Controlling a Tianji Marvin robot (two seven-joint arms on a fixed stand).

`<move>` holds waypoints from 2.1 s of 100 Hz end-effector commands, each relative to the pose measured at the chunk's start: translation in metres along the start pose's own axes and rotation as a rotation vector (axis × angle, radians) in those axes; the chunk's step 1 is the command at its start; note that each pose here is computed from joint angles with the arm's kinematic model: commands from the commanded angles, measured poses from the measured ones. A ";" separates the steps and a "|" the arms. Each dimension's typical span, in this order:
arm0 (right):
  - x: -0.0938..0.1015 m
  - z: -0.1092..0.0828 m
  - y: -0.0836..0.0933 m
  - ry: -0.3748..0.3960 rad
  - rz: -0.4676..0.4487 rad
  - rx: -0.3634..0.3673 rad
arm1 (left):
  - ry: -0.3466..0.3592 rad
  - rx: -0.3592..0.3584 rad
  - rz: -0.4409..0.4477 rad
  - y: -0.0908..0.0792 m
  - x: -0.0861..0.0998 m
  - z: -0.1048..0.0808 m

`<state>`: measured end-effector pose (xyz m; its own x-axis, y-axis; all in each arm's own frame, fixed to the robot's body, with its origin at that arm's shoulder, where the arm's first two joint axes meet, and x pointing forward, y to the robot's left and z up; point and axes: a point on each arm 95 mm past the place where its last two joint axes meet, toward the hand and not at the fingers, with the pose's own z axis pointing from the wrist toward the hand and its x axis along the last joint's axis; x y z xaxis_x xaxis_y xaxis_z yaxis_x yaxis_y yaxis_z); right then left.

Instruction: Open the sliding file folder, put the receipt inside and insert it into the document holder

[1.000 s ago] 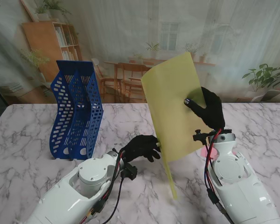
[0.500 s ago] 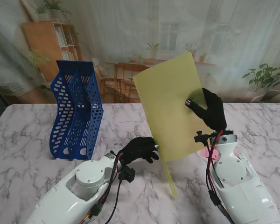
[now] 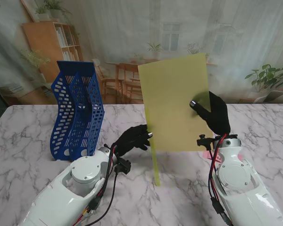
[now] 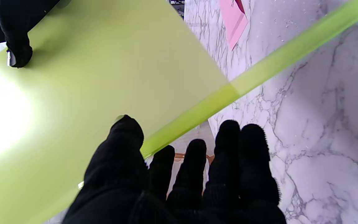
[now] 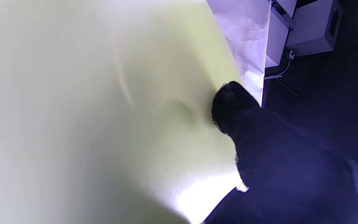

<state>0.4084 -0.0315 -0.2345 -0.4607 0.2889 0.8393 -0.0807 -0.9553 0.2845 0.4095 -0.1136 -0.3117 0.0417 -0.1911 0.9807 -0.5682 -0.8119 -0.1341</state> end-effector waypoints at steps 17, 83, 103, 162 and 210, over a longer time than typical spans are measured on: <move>-0.010 -0.004 -0.012 -0.076 -0.057 0.022 | 0.001 -0.027 -0.019 0.004 0.007 0.001; -0.041 -0.031 -0.020 -0.219 -0.133 0.011 | -0.012 0.026 -0.080 -0.001 0.006 0.006; -0.040 -0.027 -0.028 -0.208 -0.111 0.011 | -0.011 -0.045 -0.099 0.002 0.007 0.010; -0.042 -0.025 -0.038 -0.214 -0.118 0.034 | -0.013 0.018 -0.102 0.008 0.019 0.015; -0.048 -0.049 -0.017 -0.316 -0.160 0.174 | -0.089 0.123 -0.067 -0.005 0.013 0.024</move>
<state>0.3930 -0.0276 -0.2966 -0.1739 0.4501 0.8759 0.0219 -0.8875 0.4604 0.4315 -0.1213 -0.3031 0.1492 -0.1834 0.9717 -0.4501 -0.8876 -0.0984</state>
